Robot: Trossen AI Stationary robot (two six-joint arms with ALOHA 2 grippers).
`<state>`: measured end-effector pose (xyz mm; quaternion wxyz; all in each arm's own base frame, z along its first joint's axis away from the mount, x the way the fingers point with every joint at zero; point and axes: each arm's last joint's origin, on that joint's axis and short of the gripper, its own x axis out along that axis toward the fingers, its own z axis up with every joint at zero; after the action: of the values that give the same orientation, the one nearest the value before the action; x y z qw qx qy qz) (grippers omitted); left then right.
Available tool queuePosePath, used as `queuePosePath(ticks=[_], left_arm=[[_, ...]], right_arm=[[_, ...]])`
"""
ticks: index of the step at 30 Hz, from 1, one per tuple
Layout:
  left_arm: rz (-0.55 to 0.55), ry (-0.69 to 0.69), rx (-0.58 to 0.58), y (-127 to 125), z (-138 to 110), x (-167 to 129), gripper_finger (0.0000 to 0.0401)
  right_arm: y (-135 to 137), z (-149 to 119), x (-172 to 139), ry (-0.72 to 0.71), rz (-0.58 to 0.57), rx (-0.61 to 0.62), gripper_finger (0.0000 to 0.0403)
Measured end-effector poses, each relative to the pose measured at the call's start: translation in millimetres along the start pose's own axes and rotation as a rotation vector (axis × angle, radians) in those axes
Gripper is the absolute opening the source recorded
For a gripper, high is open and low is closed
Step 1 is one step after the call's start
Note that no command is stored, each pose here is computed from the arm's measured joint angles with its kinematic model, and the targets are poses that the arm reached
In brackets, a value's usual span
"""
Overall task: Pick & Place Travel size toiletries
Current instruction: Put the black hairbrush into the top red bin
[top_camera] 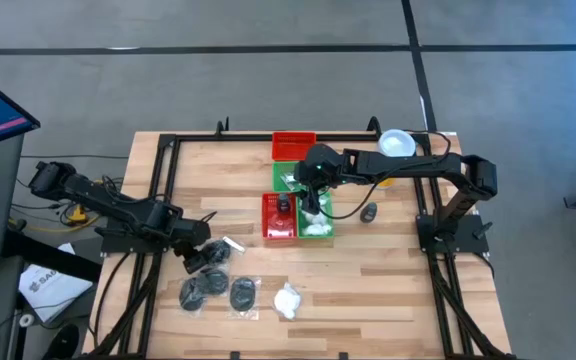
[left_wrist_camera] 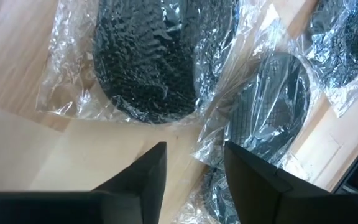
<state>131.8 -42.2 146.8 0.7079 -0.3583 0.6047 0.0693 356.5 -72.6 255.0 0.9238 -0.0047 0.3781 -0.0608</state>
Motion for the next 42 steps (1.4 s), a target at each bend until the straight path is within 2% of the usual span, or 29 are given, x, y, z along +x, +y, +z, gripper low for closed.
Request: queuePosePath(ticks=[7,11,18,21,25,29,30,42], left_arm=[[-0.012,-0.007,-0.053,7.9,-2.7,10.8,0.0149],[-0.059,0.002,-0.092,14.8,-5.2,20.7,0.0149],[-0.101,-0.004,-0.067,12.0,-3.9,21.2,0.0149],[-0.169,-0.014,-0.043,6.5,-1.3,20.7,0.0146],[-0.216,-0.01,-0.026,3.0,0.0,20.0,0.011],[-0.23,0.0,0.021,2.4,-0.4,19.9,0.0022],[-0.231,0.001,0.028,2.0,-0.7,20.0,0.0013],[-0.351,-0.081,0.098,-12.7,5.3,15.4,0.0]], right_arm=[[0.1,-1.1,0.0,0.011,0.001,0.0,0.0225],[0.1,-1.1,0.0,0.011,0.001,0.0,0.0225],[0.1,-1.0,0.0,0.01,0.001,-0.002,0.0225],[0.1,-0.7,0.0,0.007,0.001,-0.002,0.0225],[0.1,-0.7,0.0,0.007,0.001,-0.002,0.0225],[0.1,-0.8,0.0,0.008,0.001,0.0,0.0225],[0.1,-0.8,0.0,0.008,0.001,0.0,0.0225],[0.1,-1.3,0.0,0.013,0.001,0.0,0.0225]])
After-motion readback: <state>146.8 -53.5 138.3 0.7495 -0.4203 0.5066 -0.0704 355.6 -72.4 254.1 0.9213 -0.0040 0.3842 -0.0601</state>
